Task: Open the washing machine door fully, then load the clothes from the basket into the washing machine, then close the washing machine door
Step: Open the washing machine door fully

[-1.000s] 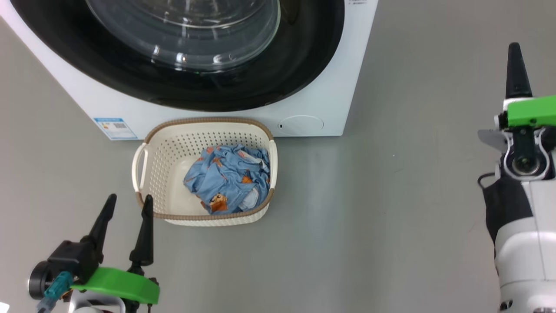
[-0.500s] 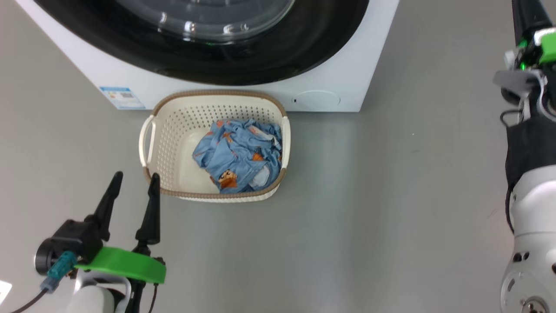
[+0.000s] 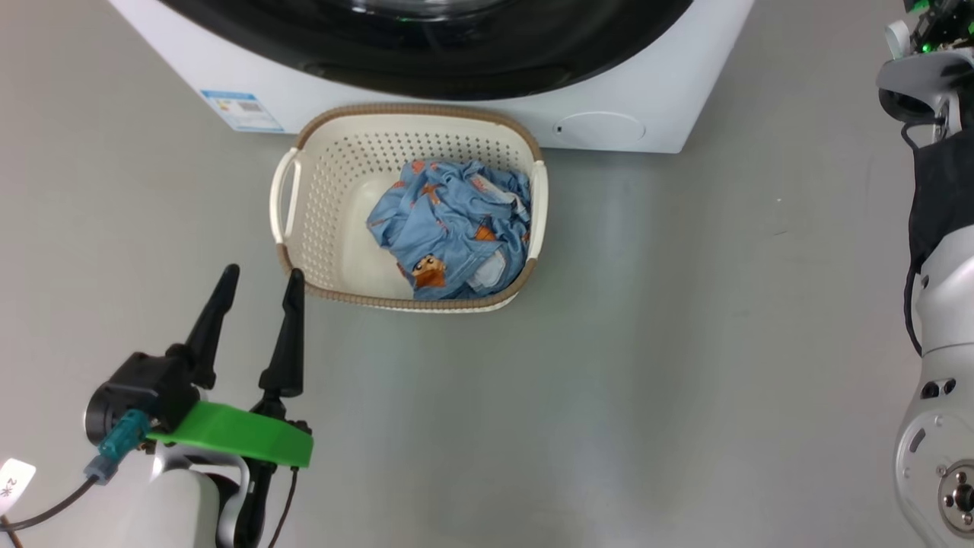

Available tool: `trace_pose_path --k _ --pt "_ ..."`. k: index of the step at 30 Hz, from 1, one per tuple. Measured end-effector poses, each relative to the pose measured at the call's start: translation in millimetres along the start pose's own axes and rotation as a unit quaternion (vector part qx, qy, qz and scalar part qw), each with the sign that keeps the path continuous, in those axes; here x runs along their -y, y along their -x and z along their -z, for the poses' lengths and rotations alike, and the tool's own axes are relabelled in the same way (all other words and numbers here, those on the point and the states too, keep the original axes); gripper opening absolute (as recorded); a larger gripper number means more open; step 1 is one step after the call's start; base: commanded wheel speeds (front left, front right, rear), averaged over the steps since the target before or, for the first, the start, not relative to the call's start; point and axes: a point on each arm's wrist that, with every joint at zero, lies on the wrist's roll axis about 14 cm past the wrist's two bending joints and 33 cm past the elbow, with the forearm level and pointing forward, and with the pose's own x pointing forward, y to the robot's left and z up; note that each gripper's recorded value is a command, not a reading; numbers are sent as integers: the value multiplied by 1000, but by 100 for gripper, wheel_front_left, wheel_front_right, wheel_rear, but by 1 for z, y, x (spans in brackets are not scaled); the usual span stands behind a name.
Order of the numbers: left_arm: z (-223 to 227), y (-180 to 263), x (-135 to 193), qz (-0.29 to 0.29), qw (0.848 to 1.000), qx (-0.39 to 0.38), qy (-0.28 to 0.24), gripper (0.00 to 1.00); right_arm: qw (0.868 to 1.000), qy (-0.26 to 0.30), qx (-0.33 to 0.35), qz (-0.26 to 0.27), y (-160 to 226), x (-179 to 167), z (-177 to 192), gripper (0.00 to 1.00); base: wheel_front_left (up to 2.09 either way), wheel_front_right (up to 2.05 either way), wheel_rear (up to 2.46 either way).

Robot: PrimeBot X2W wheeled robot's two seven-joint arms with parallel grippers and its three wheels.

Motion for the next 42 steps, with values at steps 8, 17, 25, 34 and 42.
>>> trace_pose_path --k 8,17,25,34,42 --pt "3 -4 -6 -8 1000 -3 -1 100 999 -2 -34 8 -20 6 14 0 0 0 0" --pt "13 -10 -11 -16 1000 -13 5 100 998 13 -51 17 -41 14 21 0 0 0 0" --pt "17 -19 -12 -17 1000 -15 8 100 996 23 -82 32 -55 30 39 0 0 0 0" --pt "20 -22 -16 -22 1000 -17 9 100 995 25 -93 24 -67 27 50 0 0 0 0" --pt "24 -22 -17 -26 999 -22 10 100 995 31 -89 26 -73 28 46 0 0 0 0"
